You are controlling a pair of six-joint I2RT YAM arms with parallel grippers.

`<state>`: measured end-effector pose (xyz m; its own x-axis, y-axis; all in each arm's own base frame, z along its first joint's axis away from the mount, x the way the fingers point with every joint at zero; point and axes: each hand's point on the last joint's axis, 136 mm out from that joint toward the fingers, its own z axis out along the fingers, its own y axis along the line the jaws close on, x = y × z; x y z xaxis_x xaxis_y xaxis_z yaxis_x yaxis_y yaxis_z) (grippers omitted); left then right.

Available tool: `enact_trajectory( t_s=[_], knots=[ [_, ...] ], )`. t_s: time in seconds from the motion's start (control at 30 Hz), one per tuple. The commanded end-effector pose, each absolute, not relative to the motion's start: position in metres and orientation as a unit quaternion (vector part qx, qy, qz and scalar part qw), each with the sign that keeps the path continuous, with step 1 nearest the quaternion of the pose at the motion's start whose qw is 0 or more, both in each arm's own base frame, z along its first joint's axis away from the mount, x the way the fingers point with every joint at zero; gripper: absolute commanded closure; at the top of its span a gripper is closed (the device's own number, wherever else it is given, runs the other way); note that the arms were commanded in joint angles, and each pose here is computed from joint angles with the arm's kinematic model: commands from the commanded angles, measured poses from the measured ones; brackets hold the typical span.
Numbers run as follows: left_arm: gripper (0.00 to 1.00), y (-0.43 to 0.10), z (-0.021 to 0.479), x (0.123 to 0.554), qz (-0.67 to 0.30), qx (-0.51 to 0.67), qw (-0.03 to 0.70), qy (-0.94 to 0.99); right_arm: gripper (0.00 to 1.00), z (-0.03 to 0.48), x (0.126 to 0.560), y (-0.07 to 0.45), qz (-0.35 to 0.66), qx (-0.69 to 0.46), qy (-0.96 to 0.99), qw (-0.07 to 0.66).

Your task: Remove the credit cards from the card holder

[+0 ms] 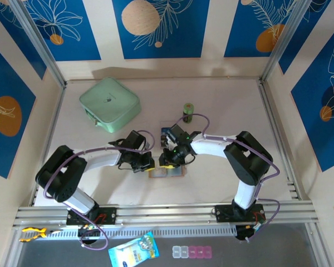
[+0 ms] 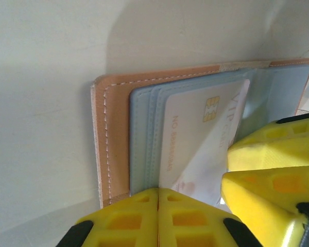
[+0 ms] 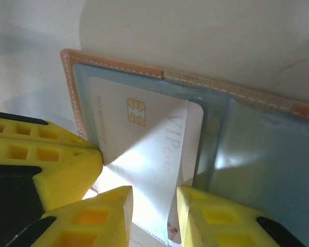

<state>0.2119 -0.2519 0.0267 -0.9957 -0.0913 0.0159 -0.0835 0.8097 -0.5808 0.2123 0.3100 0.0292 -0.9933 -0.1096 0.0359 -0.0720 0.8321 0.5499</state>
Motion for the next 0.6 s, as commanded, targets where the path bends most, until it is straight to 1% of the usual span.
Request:
enact_trajectory(
  t_s=[0.0, 0.2, 0.33, 0.57],
  knots=[
    [0.93, -0.234, 0.013, 0.201, -0.27, -0.058, -0.007, 0.961, 0.7, 0.031, 0.208, 0.298, -0.26, 0.049, -0.964, 0.03],
    [0.93, -0.235, 0.013, 0.202, -0.271, -0.058, -0.007, 0.961, 0.7, 0.032, 0.209, 0.298, -0.262, 0.049, -0.963, 0.029],
    [0.93, -0.235, 0.012, 0.201, -0.27, -0.057, -0.009, 0.961, 0.73, 0.036, 0.208, 0.308, -0.303, 0.048, -0.951, 0.036],
    [0.93, -0.235, 0.011, 0.201, -0.27, -0.057, -0.009, 0.961, 0.77, 0.04, 0.21, 0.311, -0.362, 0.023, -0.931, 0.043]
  ],
)
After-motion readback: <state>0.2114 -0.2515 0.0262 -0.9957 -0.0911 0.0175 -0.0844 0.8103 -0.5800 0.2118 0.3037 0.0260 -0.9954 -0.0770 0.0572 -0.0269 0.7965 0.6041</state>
